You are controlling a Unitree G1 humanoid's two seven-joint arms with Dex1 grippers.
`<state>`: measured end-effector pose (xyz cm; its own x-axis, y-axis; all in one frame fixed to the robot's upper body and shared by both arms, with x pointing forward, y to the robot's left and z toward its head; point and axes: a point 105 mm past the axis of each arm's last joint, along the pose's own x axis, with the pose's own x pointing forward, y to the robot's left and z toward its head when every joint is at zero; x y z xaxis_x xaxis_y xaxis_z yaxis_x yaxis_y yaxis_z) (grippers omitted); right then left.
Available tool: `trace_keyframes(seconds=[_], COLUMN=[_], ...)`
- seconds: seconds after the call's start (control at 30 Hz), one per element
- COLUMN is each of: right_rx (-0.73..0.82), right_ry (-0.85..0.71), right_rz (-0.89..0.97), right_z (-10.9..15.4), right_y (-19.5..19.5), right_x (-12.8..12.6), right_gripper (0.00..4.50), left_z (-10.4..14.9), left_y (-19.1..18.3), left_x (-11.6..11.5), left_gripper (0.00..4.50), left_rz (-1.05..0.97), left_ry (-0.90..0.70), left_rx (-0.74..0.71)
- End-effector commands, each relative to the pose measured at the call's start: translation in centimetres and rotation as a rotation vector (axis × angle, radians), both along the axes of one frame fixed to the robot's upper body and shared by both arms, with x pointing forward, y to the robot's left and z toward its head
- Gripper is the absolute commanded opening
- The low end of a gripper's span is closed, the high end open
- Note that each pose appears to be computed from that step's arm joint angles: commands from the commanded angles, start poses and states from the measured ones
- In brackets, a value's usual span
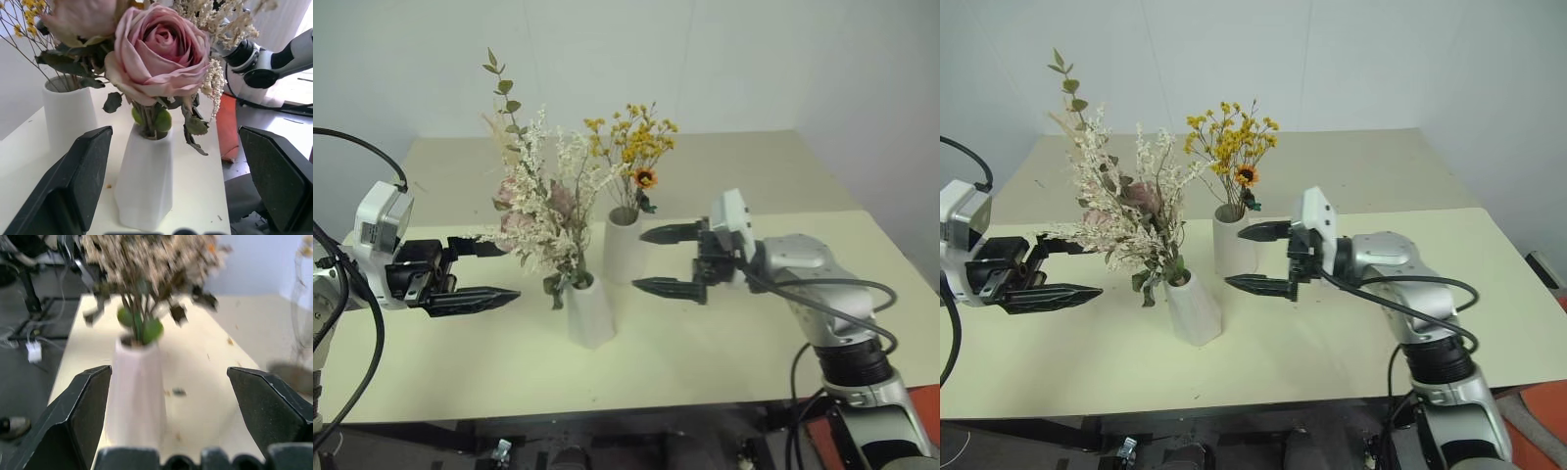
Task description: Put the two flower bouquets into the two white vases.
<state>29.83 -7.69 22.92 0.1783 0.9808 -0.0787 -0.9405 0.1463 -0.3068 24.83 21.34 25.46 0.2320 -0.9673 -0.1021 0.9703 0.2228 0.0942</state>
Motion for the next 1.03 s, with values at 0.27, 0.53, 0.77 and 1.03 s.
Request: trace_keyframes(seconds=[0.27, 0.53, 0.77, 1.03], right_rx=[-0.060, -0.076, -0.086, -0.088], right_ry=[-0.031, -0.026, -0.028, -0.038], right_rz=[-0.184, -0.270, -0.269, -0.287], right_z=[-0.3, -0.3, 0.0, 0.5], right_y=[-7.5, -10.3, -10.5, -10.8], right_x=[1.5, 2.0, 1.7, 1.4], right_gripper=[4.46, 4.46, 4.46, 4.46], left_z=[1.1, 1.1, 0.7, 0.7], left_y=[0.7, 1.1, 1.0, 0.5], left_x=[-0.5, -1.1, -0.8, -0.2], left_gripper=[4.50, 4.50, 4.50, 4.50], left_rz=[0.038, 0.077, 0.083, 0.070], left_ry=[-0.067, -0.075, -0.075, -0.085], left_rx=[0.010, 0.007, -0.001, -0.013])
